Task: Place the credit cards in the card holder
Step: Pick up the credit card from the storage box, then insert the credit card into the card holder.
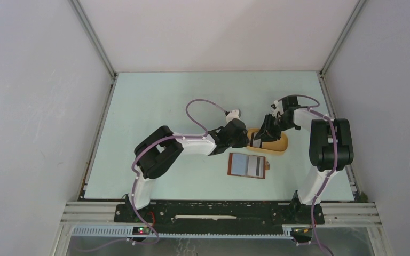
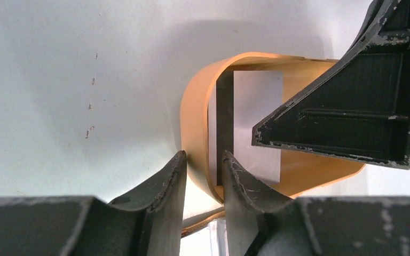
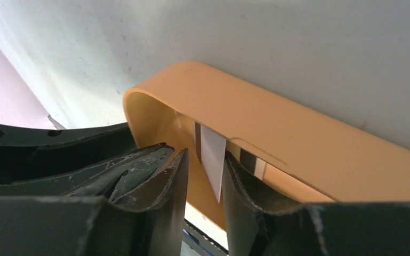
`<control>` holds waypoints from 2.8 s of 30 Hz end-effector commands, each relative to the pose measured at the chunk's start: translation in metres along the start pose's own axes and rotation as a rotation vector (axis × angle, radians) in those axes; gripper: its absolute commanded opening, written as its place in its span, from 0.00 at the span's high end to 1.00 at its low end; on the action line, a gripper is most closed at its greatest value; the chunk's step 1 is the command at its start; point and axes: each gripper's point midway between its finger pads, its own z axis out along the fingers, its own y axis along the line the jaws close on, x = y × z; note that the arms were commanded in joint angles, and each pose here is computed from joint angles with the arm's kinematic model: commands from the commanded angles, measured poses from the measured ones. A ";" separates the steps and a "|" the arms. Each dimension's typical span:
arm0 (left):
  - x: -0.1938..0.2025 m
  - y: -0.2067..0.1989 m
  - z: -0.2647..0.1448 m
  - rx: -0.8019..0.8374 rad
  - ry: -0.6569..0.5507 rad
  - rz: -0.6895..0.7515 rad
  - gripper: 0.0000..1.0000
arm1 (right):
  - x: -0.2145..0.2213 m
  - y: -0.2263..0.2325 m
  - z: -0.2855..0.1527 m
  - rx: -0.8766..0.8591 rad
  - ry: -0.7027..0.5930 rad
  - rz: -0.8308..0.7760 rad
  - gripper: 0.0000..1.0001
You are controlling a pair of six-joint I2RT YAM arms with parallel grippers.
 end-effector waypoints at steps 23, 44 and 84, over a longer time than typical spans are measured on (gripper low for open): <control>-0.095 -0.022 -0.128 0.170 -0.311 0.213 0.34 | 0.007 0.042 -0.086 -0.151 -0.139 -0.502 1.00; -0.021 0.059 -0.222 0.343 -0.395 0.248 0.26 | 0.080 0.024 -0.064 0.209 -0.016 -1.283 1.00; 0.051 0.036 -0.163 0.391 -0.143 0.075 0.33 | 0.144 0.067 -0.064 -0.391 0.232 -0.906 1.00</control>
